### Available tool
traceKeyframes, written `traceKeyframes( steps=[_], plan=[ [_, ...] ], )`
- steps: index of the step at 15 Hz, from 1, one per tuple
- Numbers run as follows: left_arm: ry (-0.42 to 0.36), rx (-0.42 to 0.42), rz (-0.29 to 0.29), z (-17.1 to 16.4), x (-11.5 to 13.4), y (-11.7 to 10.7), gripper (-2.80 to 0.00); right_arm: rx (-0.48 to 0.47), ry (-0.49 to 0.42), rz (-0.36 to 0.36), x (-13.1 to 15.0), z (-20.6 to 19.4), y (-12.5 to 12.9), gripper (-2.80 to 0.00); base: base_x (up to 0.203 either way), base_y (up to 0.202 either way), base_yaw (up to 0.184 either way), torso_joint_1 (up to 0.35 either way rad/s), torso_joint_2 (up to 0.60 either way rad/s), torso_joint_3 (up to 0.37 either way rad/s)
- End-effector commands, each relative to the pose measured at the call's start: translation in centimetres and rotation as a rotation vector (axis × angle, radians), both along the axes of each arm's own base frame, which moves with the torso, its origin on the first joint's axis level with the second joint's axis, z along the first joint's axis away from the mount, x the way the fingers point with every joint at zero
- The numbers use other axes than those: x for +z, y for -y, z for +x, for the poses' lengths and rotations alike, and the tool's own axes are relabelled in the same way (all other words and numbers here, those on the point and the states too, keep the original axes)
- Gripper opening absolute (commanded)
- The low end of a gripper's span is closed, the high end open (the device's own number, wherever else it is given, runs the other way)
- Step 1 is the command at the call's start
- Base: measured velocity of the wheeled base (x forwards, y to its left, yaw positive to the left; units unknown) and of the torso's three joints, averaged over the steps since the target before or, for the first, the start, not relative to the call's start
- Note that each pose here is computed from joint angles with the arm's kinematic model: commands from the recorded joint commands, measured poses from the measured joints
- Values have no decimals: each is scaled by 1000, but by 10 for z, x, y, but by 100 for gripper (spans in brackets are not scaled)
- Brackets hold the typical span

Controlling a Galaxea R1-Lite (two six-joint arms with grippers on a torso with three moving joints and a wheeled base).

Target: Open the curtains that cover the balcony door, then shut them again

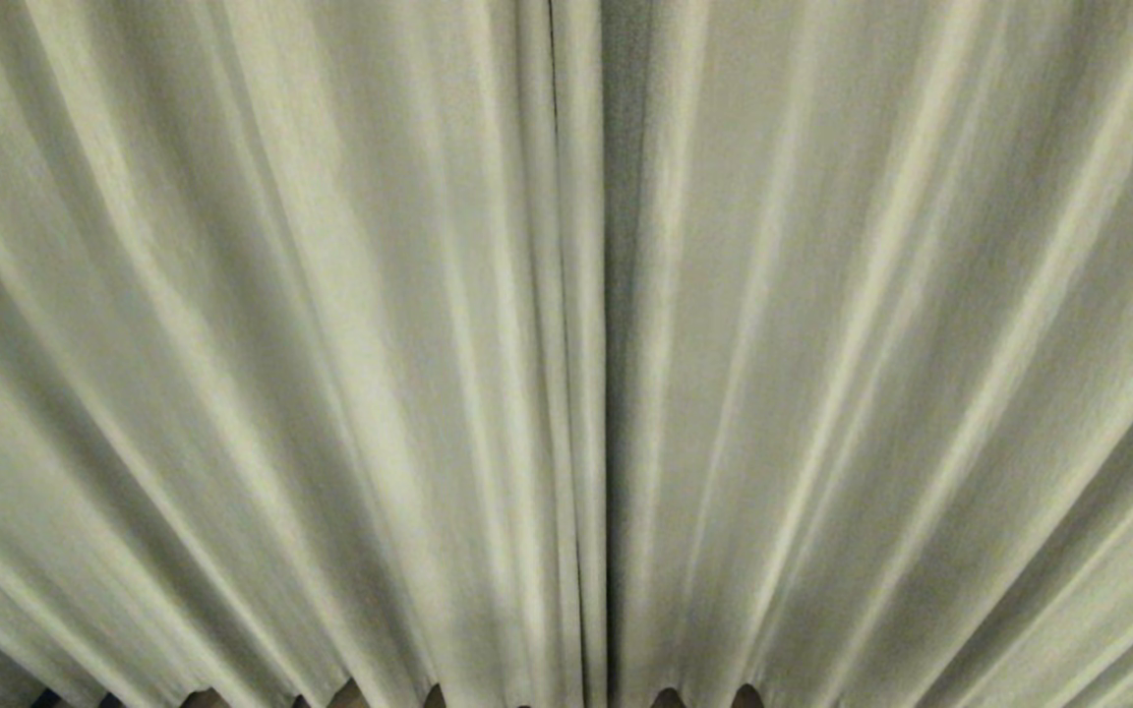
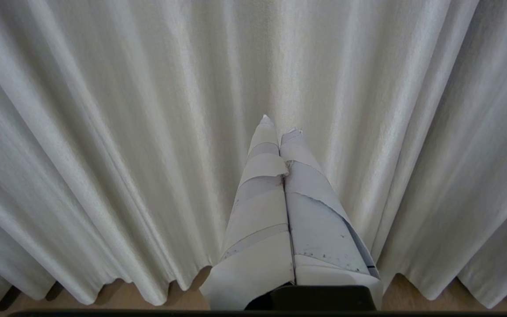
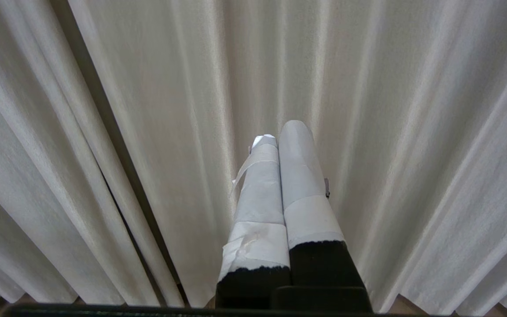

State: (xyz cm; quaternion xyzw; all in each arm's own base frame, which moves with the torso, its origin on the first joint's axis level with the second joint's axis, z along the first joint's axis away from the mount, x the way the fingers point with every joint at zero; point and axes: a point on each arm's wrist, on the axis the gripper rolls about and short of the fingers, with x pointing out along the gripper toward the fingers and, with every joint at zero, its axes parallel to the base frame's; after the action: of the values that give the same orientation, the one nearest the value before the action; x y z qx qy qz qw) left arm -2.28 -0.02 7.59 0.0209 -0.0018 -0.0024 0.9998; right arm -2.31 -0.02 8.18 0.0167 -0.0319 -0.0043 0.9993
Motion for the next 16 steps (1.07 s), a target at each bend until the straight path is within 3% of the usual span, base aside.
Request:
traceKeyframes(
  steps=[1, 12, 16],
  plan=[
    [0, 0, 1, 0, 0, 0, -280, -1, -1, 1, 0, 0, 0, -280, 0, 0, 0, 0, 0, 0],
    [1, -6, 4, 0, 0, 0, -280, 0, -1, 1, 0, 0, 0, -280, 0, 0, 0, 0, 0, 0],
    [1, -5, 4, 0, 0, 0, -280, 0, -1, 1, 0, 0, 0, -280, 165, 0, 1, 7, 2, 2]
  ],
)
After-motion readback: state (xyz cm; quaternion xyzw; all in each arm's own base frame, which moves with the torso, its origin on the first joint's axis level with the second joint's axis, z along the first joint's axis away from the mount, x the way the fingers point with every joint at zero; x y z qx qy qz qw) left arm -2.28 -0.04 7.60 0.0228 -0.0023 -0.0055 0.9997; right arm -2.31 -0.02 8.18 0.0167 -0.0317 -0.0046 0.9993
